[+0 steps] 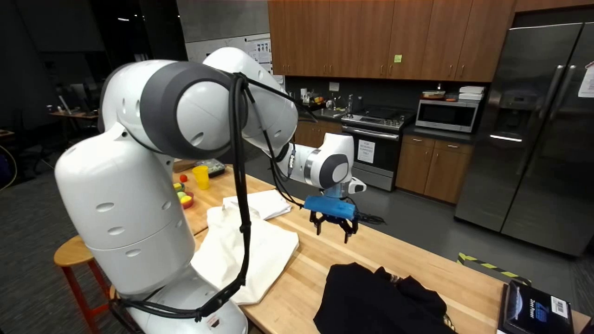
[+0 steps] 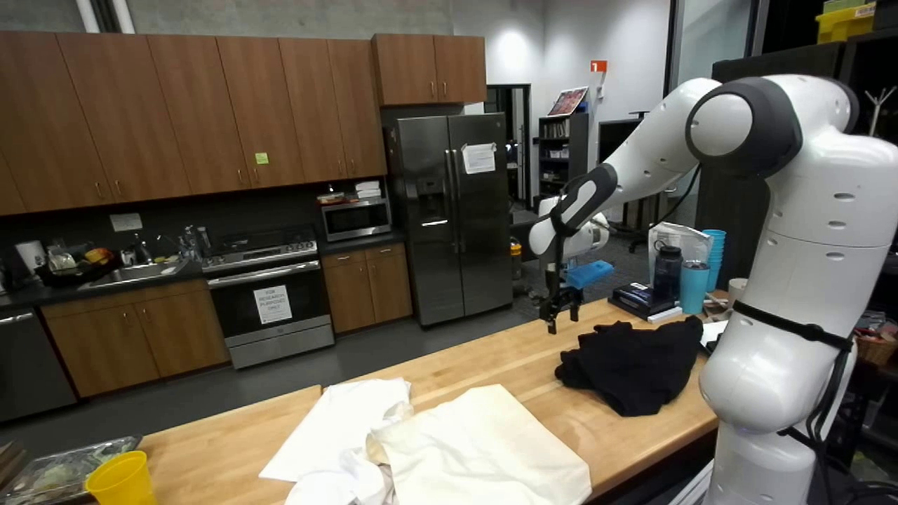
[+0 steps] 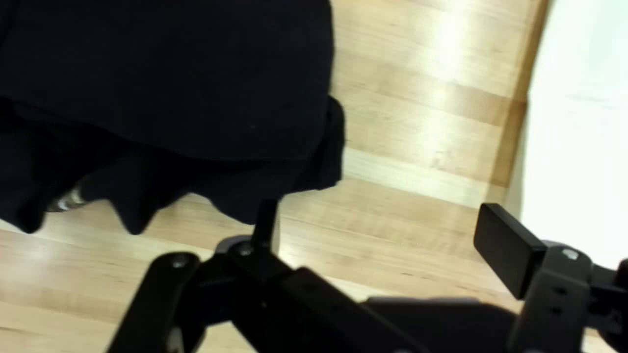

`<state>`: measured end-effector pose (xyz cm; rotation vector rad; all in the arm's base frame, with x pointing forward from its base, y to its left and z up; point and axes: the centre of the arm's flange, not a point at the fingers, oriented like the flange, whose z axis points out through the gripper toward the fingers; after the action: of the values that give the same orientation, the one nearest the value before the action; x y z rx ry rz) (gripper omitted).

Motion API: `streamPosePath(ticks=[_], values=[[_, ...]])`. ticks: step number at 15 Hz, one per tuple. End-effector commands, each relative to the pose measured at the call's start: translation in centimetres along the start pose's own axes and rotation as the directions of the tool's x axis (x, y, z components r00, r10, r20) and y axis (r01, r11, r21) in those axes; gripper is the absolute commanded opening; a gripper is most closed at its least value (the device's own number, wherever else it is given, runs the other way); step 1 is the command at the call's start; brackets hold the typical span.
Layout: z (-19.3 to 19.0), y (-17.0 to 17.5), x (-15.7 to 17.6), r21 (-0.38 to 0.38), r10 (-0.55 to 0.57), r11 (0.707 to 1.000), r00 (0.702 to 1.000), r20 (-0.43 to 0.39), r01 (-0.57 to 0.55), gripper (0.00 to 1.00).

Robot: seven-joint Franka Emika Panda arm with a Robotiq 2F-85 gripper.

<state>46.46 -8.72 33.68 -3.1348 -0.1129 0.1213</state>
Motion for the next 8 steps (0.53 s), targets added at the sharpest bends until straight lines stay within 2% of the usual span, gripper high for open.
streamPosePath(ticks=[1, 4, 5, 8], values=[[-1.0, -2.3, 1.8, 0.144, -0.133, 0.982, 0.989, 0.070, 0.121, 1.00], [1.3, -3.4, 2.5, 0.239, -0.211, 0.957, 0.959, 0.188, 0.164, 1.00], [2.3, -3.5, 2.6, 0.245, -0.225, 0.954, 0.950, 0.218, 0.170, 1.00], [5.8, -4.9, 2.8, 0.202, -0.262, 0.956, 0.928, 0.266, 0.212, 1.00]])
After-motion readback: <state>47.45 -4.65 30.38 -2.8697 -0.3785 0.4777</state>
